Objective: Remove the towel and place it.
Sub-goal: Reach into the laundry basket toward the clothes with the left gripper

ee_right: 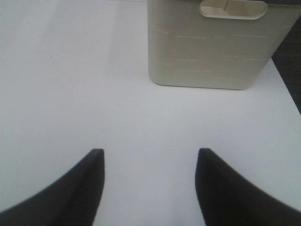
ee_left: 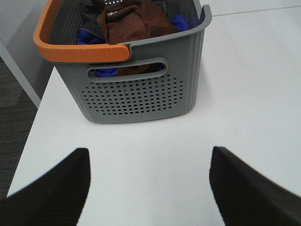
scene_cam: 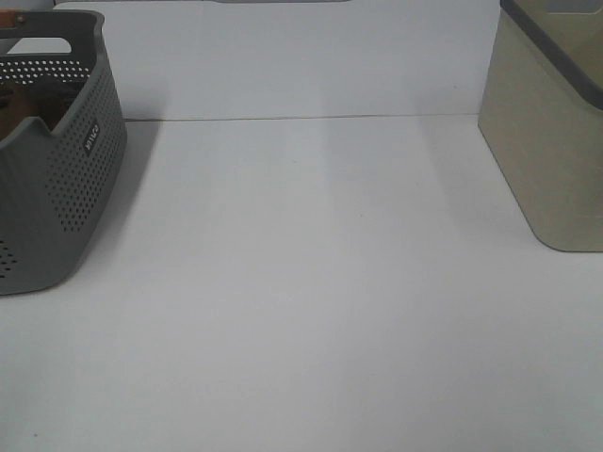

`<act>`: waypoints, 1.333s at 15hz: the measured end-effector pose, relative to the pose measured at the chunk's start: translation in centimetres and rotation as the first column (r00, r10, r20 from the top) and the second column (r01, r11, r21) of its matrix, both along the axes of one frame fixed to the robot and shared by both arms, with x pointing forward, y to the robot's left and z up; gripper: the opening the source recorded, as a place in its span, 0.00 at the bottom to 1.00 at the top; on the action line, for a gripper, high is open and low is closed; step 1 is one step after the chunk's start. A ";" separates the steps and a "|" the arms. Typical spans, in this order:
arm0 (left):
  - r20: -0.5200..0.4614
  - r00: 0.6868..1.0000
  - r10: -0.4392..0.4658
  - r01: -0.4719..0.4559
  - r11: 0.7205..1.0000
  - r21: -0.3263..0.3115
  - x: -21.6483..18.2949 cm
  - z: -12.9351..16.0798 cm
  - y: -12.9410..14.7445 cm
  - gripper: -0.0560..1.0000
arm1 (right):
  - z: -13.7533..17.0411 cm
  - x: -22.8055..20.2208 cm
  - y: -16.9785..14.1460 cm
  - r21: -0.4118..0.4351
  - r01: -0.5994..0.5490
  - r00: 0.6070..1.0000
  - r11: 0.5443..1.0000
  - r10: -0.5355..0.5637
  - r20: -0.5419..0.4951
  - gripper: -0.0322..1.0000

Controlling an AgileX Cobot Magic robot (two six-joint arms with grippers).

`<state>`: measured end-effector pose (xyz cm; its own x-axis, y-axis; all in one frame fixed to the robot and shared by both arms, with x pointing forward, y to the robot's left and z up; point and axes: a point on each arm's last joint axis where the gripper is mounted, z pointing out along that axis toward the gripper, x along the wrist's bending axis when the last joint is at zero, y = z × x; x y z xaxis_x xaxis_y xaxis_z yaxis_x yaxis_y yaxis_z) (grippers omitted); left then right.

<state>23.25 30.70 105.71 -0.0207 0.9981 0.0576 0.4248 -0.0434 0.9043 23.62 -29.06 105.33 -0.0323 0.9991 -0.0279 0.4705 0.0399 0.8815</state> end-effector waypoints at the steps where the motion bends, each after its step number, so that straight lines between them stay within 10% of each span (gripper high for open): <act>1: 0.000 1.000 0.000 0.000 1.000 0.000 0.0 0.0 0.0 0.70 | 0.0 0.0 0.0 0.000 0.000 1.000 1.000 0.000 0.000 0.57; 20: 0.000 1.000 0.000 0.000 1.000 0.000 0.0 0.0 0.0 0.70 | 0.0 0.0 0.0 0.000 0.000 1.000 1.000 0.000 0.000 0.57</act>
<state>23.25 30.70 105.71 -0.0207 0.9981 0.0576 0.4248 -0.0434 0.9043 23.62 -29.06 105.33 -0.0323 0.9991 -0.0279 0.4705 0.0399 0.8815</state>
